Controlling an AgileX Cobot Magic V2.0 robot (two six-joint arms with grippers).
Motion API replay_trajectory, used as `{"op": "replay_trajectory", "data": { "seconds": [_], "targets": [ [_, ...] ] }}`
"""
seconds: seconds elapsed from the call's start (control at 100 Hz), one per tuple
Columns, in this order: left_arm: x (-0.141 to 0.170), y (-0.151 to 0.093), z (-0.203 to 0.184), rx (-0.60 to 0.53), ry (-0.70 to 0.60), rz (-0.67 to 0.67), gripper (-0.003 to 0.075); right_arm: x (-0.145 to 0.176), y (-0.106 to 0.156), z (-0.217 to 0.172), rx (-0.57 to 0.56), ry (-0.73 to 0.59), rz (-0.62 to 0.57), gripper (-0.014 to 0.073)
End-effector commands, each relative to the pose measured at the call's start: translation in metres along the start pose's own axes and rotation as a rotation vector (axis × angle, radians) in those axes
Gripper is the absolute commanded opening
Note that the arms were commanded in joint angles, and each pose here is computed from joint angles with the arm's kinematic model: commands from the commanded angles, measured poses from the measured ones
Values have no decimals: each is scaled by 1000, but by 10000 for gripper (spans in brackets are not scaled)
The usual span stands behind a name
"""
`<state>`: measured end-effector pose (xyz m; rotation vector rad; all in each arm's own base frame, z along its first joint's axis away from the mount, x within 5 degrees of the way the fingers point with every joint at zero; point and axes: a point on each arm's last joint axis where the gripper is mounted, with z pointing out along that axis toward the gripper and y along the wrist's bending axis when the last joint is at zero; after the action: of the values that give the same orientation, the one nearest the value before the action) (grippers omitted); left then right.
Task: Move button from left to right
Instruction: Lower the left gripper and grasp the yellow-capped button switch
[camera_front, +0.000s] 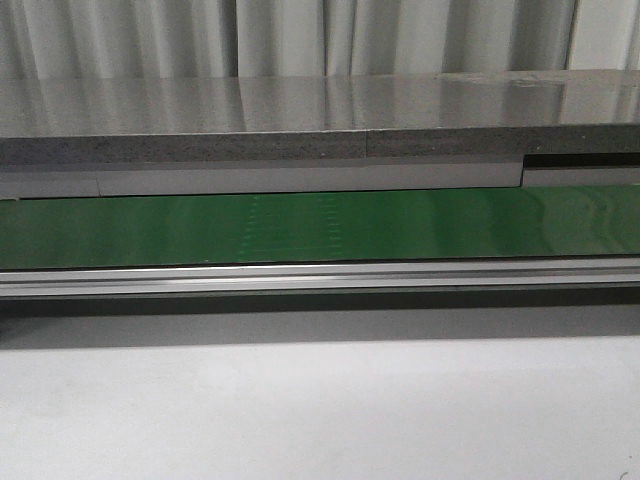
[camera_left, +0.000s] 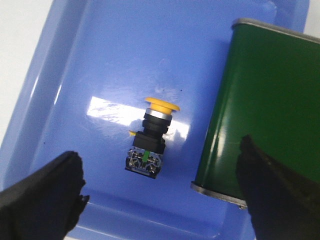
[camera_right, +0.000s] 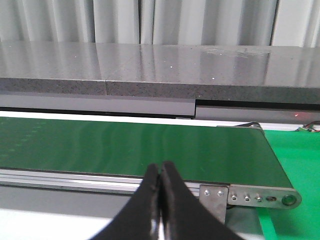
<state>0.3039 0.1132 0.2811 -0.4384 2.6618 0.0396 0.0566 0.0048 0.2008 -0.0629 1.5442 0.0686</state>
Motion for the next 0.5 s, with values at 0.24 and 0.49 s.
{"op": "replay_trajectory", "data": {
  "seconds": [0.24,0.49],
  "targets": [
    [-14,5,42,11,10,-22,600,-14,0,-3,-1,-120,-6,-68],
    [-16,8,61,0,46,-13,599,-14,0,-3,-1,-120,-6,-68]
  ]
}}
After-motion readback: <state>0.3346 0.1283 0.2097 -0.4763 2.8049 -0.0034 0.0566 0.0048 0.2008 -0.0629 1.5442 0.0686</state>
